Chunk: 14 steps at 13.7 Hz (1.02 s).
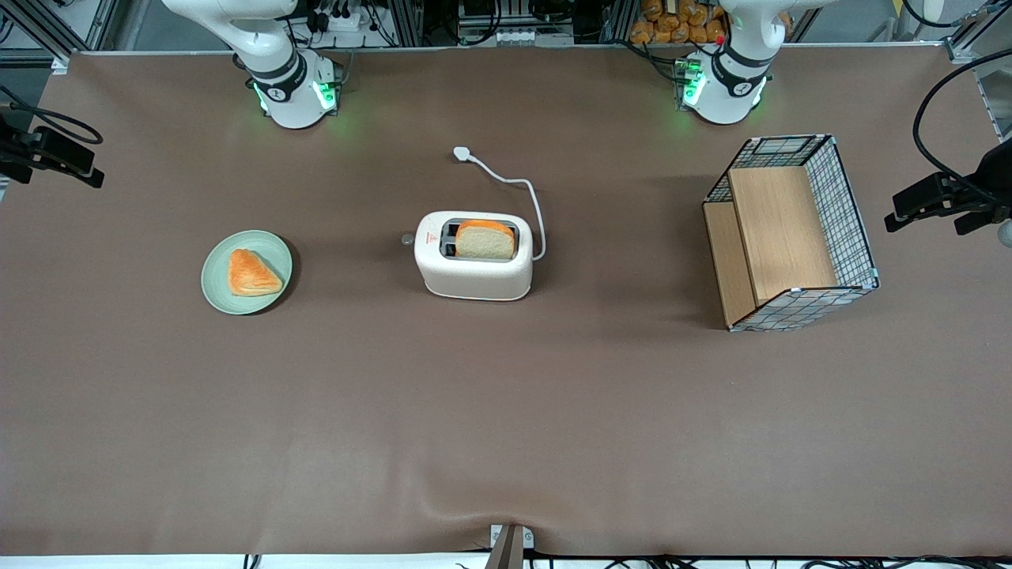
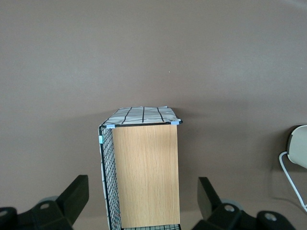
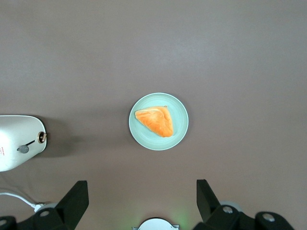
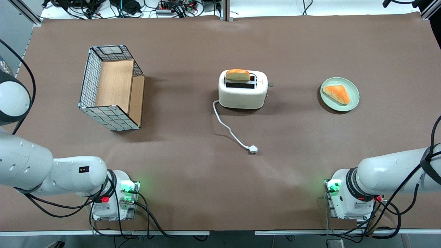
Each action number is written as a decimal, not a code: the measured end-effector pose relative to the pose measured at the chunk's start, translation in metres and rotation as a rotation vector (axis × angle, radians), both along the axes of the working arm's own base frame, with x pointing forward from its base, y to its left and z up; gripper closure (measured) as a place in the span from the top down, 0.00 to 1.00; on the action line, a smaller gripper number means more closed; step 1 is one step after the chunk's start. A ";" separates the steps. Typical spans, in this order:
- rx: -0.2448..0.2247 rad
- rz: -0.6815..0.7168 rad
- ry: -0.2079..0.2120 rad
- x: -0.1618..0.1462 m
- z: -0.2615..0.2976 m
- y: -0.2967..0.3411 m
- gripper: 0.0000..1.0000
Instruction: Press toaster button with right arm
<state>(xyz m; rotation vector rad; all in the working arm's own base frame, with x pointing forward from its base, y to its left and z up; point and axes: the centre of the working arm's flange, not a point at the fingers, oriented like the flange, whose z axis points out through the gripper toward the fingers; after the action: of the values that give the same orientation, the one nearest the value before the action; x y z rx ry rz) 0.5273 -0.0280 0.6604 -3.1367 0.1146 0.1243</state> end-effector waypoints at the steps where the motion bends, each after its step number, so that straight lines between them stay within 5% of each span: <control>1: 0.000 -0.001 0.000 0.000 0.000 0.000 1.00; 7: 0.035 0.001 0.014 0.003 -0.007 0.004 1.00; 11: 0.113 0.010 0.101 0.023 -0.047 0.016 1.00; 14: 0.213 0.038 0.231 0.035 -0.099 0.046 1.00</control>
<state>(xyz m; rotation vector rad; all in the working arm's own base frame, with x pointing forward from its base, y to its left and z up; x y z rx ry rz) 0.5625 0.0177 0.5614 -2.9014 0.0377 0.4668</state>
